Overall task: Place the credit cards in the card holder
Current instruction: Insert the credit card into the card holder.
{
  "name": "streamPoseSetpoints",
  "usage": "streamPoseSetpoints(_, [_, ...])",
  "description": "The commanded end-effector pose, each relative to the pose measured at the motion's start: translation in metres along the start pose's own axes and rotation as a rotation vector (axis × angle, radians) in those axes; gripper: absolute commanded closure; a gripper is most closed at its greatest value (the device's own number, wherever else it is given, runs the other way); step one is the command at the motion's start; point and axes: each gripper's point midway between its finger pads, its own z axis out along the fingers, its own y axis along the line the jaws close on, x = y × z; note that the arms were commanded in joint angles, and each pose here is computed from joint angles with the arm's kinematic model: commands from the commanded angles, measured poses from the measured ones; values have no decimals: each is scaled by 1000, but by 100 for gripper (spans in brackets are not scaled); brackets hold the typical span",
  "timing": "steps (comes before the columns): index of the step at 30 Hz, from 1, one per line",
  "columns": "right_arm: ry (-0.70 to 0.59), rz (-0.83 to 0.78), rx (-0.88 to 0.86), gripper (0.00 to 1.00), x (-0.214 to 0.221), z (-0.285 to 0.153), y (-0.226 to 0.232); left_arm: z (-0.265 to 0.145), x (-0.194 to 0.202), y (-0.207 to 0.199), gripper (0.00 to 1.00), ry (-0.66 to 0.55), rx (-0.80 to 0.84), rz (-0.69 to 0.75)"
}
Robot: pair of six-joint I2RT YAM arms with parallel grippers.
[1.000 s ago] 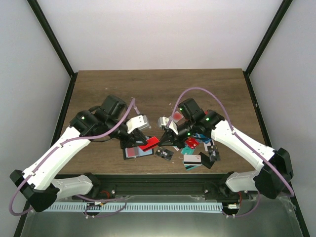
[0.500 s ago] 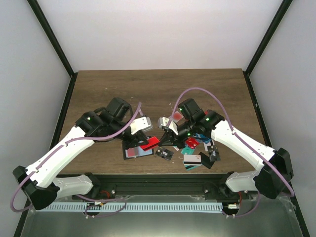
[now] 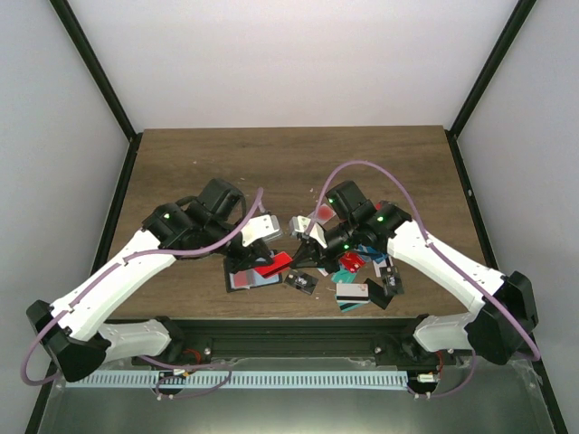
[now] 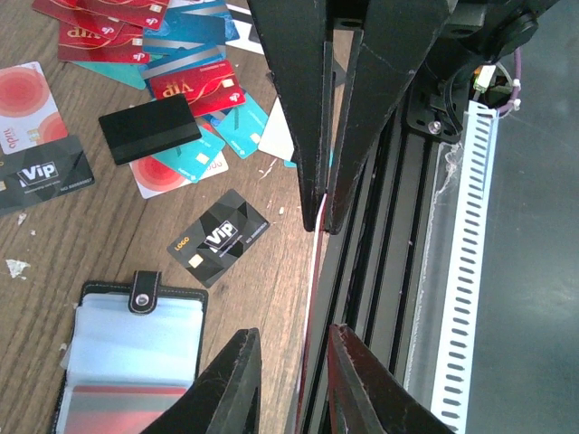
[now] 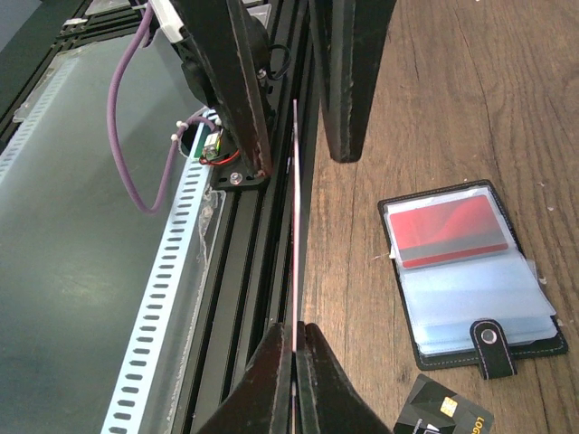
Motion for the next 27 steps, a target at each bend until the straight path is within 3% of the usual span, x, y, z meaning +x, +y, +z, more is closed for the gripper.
streamPoseSetpoints(1, [-40,-88,22,99,-22,-10,6,6,1,-6,79,3,38,15])
streamPoseSetpoints(7, [-43,-92,23,99,-21,-10,7,8,1,-4,95,2,40,6])
streamPoseSetpoints(10, [-47,-103,39,99,-22,-11,6,9,1,-7,96,-1,58,-14])
streamPoseSetpoints(11, [-45,-100,59,91,-22,-12,3,9,1,-7,96,-4,62,-29])
streamPoseSetpoints(13, [-39,-65,155,43,-21,-14,-13,12,1,2,96,1,17,-85])
streamPoseSetpoints(14, [-38,-42,214,26,-20,-16,-22,13,3,10,96,9,-22,-129])
streamPoseSetpoints(16, [-40,-26,295,7,-16,-20,-32,17,10,27,96,29,-90,-227])
streamPoseSetpoints(20, [-115,77,434,4,-10,-26,-51,26,18,58,96,-2,-146,-485])
streamPoseSetpoints(27, [-267,478,565,7,4,-30,-83,47,77,113,96,5,-209,-1004])
